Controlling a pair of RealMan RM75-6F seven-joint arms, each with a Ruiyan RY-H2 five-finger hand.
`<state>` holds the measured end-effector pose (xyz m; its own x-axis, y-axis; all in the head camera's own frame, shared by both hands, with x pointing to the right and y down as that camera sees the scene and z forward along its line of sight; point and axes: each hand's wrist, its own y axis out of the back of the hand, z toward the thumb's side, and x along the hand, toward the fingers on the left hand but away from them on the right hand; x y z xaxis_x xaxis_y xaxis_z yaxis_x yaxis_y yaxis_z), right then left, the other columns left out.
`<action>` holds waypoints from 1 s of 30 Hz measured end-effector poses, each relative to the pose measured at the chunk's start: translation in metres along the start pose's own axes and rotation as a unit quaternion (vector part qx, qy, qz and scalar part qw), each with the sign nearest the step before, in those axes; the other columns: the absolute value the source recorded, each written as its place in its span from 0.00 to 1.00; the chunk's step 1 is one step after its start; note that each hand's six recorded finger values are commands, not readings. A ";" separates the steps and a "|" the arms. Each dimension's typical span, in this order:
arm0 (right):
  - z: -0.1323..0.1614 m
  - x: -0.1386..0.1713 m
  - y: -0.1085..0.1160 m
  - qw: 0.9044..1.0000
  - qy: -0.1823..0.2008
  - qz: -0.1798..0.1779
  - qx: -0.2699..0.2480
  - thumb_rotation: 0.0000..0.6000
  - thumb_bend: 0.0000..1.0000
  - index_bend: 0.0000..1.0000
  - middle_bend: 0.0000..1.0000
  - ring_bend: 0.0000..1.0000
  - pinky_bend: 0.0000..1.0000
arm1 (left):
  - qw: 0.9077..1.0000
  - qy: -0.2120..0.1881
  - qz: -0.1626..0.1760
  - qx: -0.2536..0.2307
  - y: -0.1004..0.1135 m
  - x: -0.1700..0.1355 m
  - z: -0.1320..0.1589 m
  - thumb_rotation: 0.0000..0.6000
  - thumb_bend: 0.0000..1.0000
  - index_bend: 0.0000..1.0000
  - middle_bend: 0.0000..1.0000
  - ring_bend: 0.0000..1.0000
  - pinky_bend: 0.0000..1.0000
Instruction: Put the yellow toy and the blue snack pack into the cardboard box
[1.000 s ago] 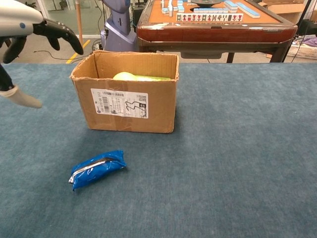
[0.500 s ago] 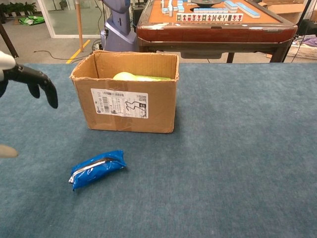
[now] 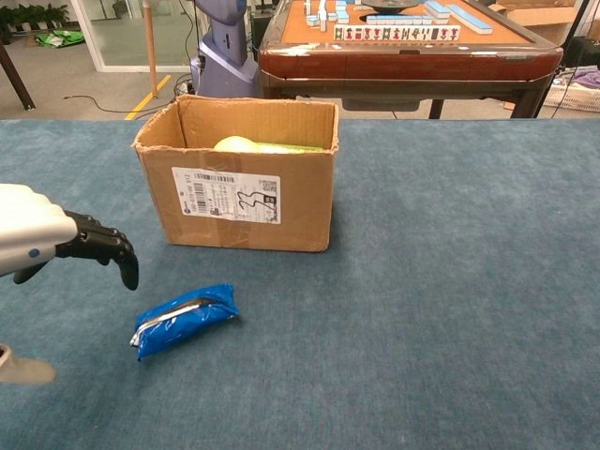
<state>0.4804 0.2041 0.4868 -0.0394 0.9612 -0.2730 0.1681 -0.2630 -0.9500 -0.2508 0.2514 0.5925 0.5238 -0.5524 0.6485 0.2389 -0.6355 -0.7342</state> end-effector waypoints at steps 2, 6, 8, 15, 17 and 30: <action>-0.001 0.000 0.001 1.000 -0.002 -0.001 -0.001 1.00 0.09 0.46 0.41 0.30 0.48 | 1.000 0.006 -0.002 -0.008 -0.002 0.002 -0.001 1.00 0.06 0.12 0.22 0.26 0.58; -0.002 0.001 0.003 1.000 -0.006 -0.004 -0.002 1.00 0.09 0.46 0.41 0.30 0.48 | 0.999 0.022 -0.005 -0.026 -0.006 0.010 -0.004 1.00 0.06 0.13 0.22 0.26 0.57; -0.004 0.001 0.004 1.000 -0.008 -0.006 -0.003 1.00 0.09 0.46 0.41 0.30 0.48 | 0.999 0.029 -0.007 -0.035 -0.007 0.013 -0.006 1.00 0.06 0.14 0.22 0.26 0.57; -0.007 0.003 0.009 1.000 -0.014 -0.014 -0.007 1.00 0.09 0.46 0.41 0.30 0.48 | 0.995 0.062 -0.026 -0.074 -0.017 0.026 -0.006 1.00 0.06 0.14 0.22 0.27 0.56; -0.007 0.004 0.011 1.000 -0.015 -0.017 -0.009 1.00 0.09 0.46 0.41 0.30 0.48 | 0.994 0.066 -0.030 -0.081 -0.019 0.031 -0.003 1.00 0.05 0.14 0.22 0.27 0.56; -0.016 0.014 0.026 0.999 -0.025 -0.042 -0.023 1.00 0.09 0.46 0.41 0.30 0.48 | 0.992 0.086 -0.028 -0.083 -0.026 0.064 0.005 1.00 0.05 0.18 0.22 0.28 0.56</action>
<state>0.4996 0.2117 0.4609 -0.1037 0.9743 -0.2000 0.2078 -0.1755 -0.9623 -0.2195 0.2353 0.6517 0.3624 -0.5892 0.7221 0.1172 -0.7398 -0.6625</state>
